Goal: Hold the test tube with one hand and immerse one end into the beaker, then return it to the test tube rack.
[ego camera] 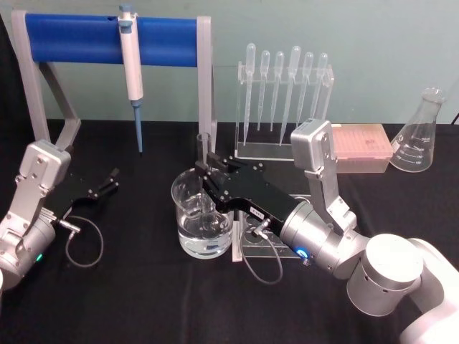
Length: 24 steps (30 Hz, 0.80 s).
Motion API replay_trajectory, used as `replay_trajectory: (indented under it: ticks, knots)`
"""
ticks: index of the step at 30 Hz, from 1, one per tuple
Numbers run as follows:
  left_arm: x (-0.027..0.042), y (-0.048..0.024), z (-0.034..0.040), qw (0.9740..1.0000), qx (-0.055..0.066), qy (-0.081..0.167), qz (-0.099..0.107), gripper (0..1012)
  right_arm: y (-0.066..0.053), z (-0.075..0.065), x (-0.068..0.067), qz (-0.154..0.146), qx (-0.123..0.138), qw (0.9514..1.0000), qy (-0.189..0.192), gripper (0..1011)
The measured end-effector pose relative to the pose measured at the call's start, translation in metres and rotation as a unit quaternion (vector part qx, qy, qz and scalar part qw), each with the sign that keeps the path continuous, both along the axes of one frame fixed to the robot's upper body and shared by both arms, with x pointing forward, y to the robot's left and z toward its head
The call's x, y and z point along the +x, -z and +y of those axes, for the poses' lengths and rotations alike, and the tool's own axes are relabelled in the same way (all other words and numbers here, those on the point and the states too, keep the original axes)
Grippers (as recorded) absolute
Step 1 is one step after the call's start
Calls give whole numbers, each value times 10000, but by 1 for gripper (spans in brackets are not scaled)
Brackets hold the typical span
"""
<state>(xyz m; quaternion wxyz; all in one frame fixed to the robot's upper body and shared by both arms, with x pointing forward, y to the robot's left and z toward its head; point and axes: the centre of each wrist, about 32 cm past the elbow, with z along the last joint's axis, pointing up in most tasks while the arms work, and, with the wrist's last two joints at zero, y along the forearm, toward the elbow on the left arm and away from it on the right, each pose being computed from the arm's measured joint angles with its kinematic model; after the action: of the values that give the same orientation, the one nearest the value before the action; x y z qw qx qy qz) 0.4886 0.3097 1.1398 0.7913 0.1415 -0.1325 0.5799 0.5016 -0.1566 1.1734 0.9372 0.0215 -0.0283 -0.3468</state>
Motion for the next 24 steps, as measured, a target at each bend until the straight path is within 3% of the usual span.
replay_trajectory:
  ticks: [24]
  knots:
    - [0,0,0,10000,0,0,0,1000,0,0,0,0,0,10000,0,222]
